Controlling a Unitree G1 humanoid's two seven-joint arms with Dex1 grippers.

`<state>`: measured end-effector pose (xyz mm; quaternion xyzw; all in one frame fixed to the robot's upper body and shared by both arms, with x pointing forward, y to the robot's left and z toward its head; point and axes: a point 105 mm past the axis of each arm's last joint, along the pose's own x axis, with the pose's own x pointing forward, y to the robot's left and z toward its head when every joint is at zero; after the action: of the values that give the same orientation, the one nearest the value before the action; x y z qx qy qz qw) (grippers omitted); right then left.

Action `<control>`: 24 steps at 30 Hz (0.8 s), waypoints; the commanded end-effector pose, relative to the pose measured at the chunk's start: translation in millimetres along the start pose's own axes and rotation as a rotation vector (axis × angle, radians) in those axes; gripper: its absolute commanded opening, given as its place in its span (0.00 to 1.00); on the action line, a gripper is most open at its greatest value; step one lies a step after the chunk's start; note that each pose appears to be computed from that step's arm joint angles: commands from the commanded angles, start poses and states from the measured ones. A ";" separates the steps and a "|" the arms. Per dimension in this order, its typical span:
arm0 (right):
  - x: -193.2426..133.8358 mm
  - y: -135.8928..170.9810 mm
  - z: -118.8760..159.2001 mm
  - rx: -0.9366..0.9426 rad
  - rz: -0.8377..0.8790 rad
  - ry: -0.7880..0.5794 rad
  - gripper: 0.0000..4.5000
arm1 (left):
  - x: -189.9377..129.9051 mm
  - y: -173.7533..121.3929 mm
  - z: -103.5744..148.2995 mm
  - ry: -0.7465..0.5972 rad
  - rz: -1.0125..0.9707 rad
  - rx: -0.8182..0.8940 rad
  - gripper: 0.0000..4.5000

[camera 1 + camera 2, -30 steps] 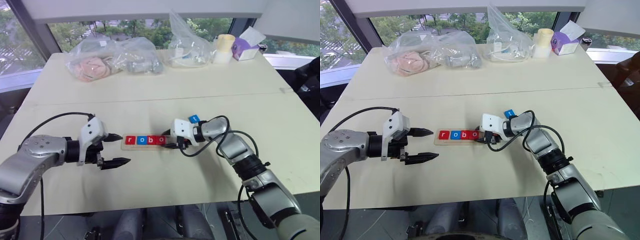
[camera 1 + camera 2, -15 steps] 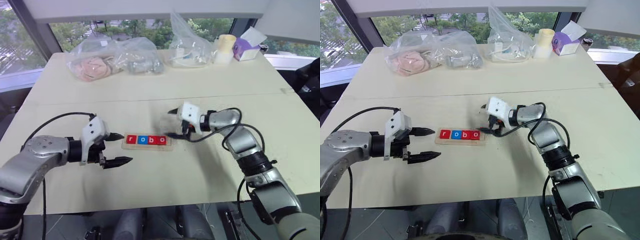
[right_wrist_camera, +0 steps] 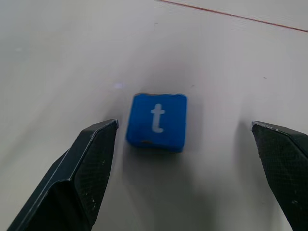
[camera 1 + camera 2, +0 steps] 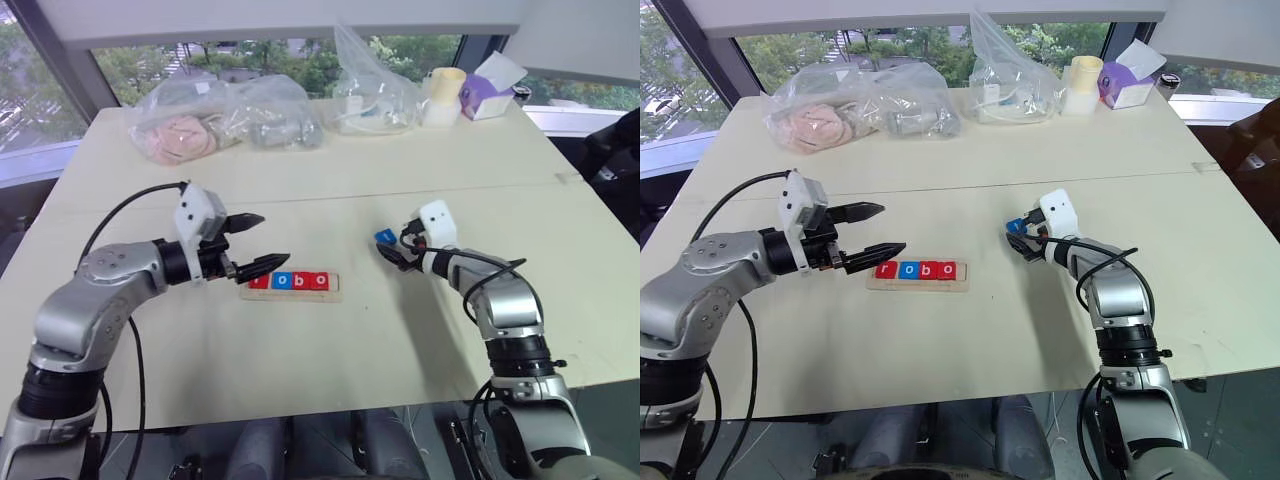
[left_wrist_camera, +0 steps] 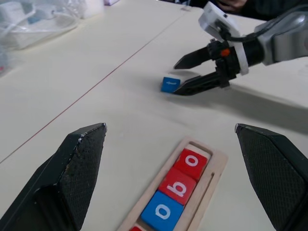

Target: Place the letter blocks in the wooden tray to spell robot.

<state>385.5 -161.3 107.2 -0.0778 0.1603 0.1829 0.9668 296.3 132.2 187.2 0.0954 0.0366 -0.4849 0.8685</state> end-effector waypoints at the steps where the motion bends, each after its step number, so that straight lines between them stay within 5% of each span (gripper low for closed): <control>1: 3.0 0.9 11.4 0.015 -0.072 -0.038 0.99 | 3.9 -2.4 -0.7 0.004 -0.005 0.037 1.00; 4: 8.3 2.8 1.5 0.043 -0.102 -0.013 0.94 | 7.2 -11.5 -11.7 0.038 -0.031 0.035 1.00; 12: 9.3 11.9 1.8 -0.007 -0.111 -0.012 0.27 | 3.9 -12.4 -21.9 0.066 -0.020 0.031 1.00; 16: -8.4 6.5 14.1 0.034 -0.230 -0.042 0.27 | 4.2 -20.3 -23.1 0.080 -0.046 0.044 1.00; 24: -71.0 57.3 -24.6 0.447 -0.222 0.175 0.27 | 1.0 -36.5 -41.0 0.181 -0.128 0.088 1.00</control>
<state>307.2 -139.4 94.1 0.0813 0.2635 0.0236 0.9609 267.6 124.0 135.5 0.1590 0.1173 -0.5237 0.8287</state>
